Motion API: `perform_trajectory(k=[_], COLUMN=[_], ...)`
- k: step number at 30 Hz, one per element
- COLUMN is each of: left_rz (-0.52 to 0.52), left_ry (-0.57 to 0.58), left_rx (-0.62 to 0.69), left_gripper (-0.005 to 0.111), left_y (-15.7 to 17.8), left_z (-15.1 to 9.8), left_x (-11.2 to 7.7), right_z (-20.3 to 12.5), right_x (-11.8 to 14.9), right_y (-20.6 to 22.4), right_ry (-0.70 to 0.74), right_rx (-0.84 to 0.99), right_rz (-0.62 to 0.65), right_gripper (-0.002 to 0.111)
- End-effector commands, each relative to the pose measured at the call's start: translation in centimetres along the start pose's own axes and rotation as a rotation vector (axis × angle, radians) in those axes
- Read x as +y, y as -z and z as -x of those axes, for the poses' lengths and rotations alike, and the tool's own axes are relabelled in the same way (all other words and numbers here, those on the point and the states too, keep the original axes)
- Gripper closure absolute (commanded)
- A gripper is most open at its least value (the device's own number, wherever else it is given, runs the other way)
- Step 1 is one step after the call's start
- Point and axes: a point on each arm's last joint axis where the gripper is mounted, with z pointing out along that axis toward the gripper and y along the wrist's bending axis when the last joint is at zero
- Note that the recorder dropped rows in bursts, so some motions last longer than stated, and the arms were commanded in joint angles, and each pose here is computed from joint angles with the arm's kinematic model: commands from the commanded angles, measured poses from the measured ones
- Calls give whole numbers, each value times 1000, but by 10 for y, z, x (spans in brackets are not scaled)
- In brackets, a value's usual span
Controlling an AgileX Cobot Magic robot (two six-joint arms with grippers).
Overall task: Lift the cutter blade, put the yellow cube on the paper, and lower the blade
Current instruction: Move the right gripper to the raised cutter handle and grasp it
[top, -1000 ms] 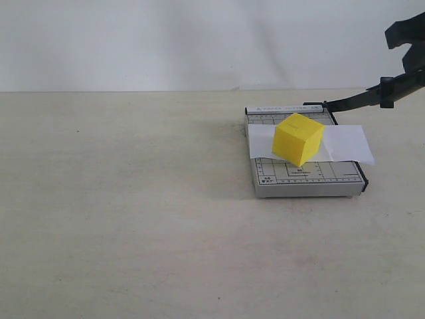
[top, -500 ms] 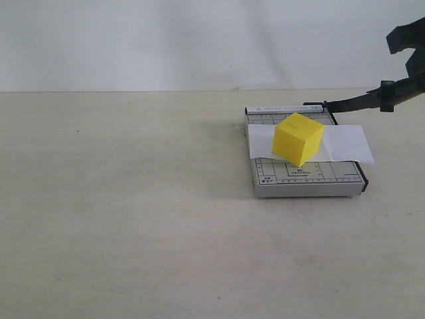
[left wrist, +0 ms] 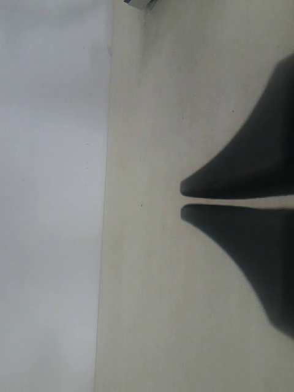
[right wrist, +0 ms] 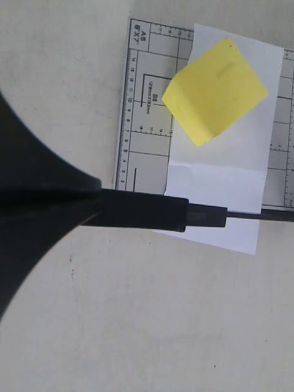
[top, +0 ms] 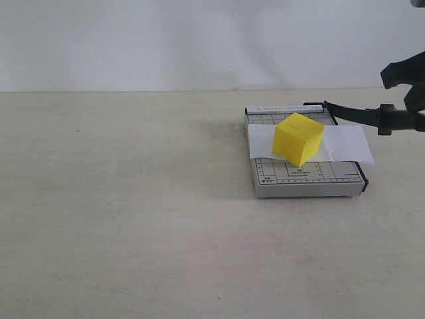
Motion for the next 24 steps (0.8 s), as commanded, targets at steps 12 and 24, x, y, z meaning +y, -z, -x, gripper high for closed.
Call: perform_trajectory(k=[12,24], left_rz=[-74,-40], left_ry=[98,293], left_rx=[107,124], left_gripper=[102,102], left_y=[1,1], left_z=[-10,-12], left_x=[-7,-5], right_z=[-13,-39], right_x=[-1,0], right_y=[-19,-45], right_ry=[3,-20], right_rx=[125,154], right_rz=[9,13], right_gripper=[108,108])
